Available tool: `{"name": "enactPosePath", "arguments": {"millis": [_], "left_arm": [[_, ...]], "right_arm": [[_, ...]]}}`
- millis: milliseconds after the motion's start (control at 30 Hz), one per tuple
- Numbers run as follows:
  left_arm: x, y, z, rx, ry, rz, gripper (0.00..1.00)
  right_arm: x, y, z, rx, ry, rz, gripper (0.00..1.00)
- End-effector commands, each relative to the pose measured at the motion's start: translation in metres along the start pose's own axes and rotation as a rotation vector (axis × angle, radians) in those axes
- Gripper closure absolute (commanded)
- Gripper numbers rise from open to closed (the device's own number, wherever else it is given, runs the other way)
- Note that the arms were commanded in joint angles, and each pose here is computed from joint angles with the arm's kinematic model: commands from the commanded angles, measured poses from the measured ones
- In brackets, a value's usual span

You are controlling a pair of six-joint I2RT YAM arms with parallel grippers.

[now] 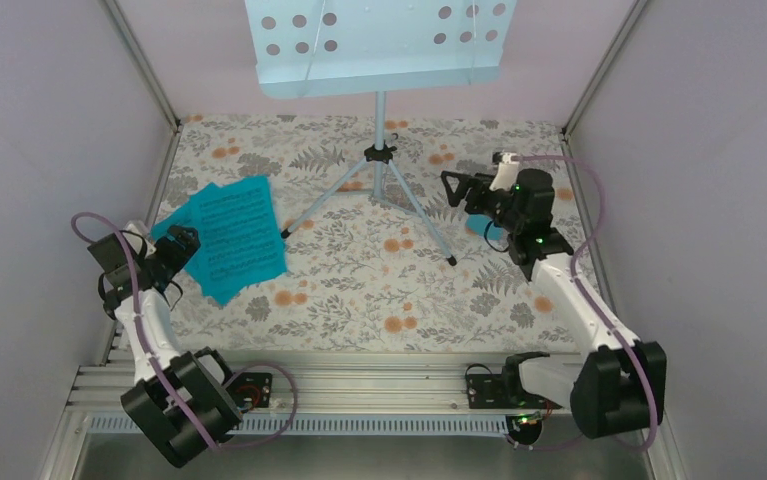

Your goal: Pack up the instrument practice props

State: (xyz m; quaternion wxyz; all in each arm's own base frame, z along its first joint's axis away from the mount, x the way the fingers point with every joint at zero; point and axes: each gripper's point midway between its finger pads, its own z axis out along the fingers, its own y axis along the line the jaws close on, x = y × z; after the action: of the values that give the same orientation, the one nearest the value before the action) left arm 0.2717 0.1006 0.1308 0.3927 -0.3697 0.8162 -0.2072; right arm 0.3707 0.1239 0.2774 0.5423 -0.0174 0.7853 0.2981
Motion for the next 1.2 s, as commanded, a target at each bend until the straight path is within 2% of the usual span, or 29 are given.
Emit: {"name": "enactPosePath", "arguments": {"millis": [0, 167, 333, 500, 600, 700, 800, 900, 1167], "left_arm": [[-0.021, 0.002, -0.02, -0.101, -0.107, 0.054, 0.0], [-0.041, -0.036, -0.029, -0.053, -0.134, 0.166, 0.0], [-0.054, -0.09, -0.023, 0.057, -0.174, 0.261, 0.0], [-0.05, -0.166, -0.001, 0.162, -0.142, 0.493, 0.0], [-0.061, -0.188, 0.011, 0.165, -0.147, 0.574, 0.0], [-0.076, -0.205, 0.007, 0.212, -0.227, 0.612, 0.0], [-0.077, -0.217, 0.007, 0.27, -0.247, 0.663, 0.0], [-0.076, -0.215, 0.008, 0.262, -0.229, 0.703, 0.0], [-0.08, -0.216, -0.017, 0.242, -0.311, 0.768, 0.0]], "right_arm": [[0.04, 0.01, 0.016, -0.144, 0.112, 0.088, 0.0], [0.078, -0.004, 0.033, -0.157, 0.206, 0.112, 0.0], [0.113, -0.001, 0.046, -0.268, 0.306, 0.159, 0.0], [0.142, -0.007, 0.056, -0.304, 0.374, 0.16, 0.0], [0.148, -0.011, 0.06, -0.296, 0.389, 0.131, 0.0], [0.153, -0.012, 0.066, -0.296, 0.41, 0.096, 0.0], [0.157, -0.01, 0.072, -0.306, 0.431, 0.072, 0.0], [0.158, -0.007, 0.075, -0.314, 0.43, 0.063, 0.0], [0.175, 0.032, 0.07, -0.413, 0.467, -0.001, 0.0]]}}
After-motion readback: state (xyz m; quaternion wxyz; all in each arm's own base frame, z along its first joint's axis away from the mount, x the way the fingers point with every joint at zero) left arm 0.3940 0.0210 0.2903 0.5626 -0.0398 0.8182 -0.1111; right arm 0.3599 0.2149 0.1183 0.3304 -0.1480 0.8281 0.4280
